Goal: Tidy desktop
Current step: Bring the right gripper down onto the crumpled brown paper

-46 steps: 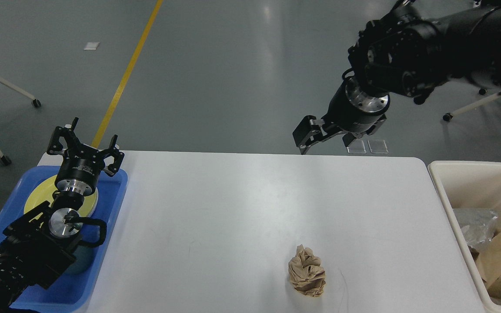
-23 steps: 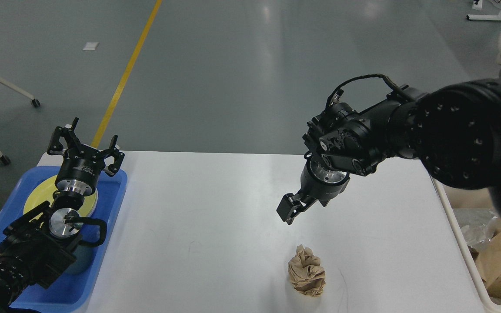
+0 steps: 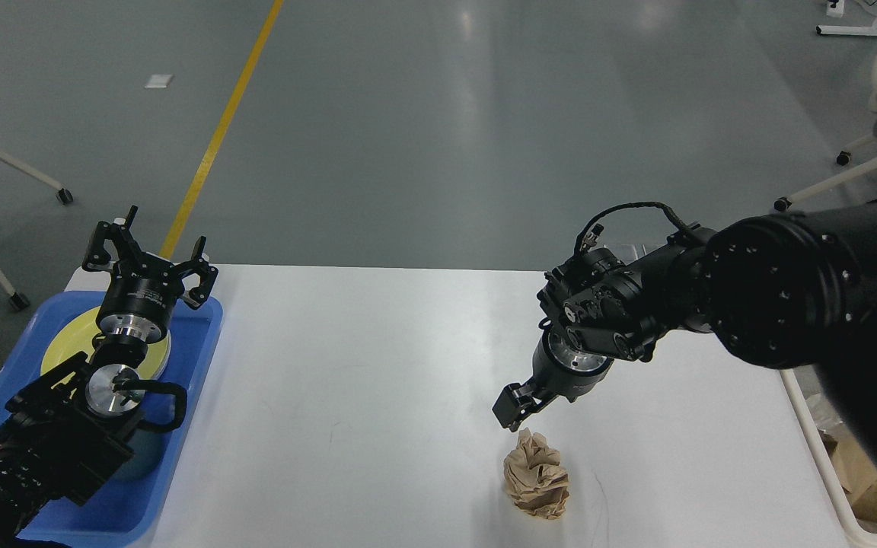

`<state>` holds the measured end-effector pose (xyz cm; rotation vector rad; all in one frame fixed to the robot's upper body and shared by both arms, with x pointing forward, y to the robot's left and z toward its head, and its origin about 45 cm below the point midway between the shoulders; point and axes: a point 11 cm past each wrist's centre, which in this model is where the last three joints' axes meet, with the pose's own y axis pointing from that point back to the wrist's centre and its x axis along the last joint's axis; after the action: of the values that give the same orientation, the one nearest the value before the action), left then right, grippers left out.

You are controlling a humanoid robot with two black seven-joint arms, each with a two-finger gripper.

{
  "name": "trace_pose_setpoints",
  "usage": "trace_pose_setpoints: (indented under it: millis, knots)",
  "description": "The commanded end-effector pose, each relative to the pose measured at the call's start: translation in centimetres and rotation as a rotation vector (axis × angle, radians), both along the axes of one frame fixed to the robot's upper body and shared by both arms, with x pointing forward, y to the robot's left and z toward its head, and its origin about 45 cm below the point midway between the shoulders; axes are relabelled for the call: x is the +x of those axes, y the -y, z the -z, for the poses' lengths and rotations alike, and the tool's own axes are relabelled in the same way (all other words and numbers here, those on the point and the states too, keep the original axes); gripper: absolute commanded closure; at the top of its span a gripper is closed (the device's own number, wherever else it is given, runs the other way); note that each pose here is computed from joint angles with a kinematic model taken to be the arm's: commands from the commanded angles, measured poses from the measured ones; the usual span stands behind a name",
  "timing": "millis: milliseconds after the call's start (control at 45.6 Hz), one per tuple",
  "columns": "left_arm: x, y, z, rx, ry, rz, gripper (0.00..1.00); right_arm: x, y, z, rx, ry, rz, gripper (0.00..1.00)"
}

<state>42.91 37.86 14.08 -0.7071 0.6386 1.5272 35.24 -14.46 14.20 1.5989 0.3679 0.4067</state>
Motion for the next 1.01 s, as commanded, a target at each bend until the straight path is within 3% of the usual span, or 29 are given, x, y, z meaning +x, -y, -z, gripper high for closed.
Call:
trace_pose_setpoints:
  millis: [0, 986]
  knots:
    - [0.0, 0.0, 0.0, 0.0, 0.0, 0.0, 0.03, -0.7, 0.0, 0.4, -0.012, -0.024, -0.005, 0.01]
    - [0.0, 0.0, 0.0, 0.0, 0.0, 0.0, 0.03, -3.5, 0.3, 4.7, 0.016, -0.067, 0.038, 0.03]
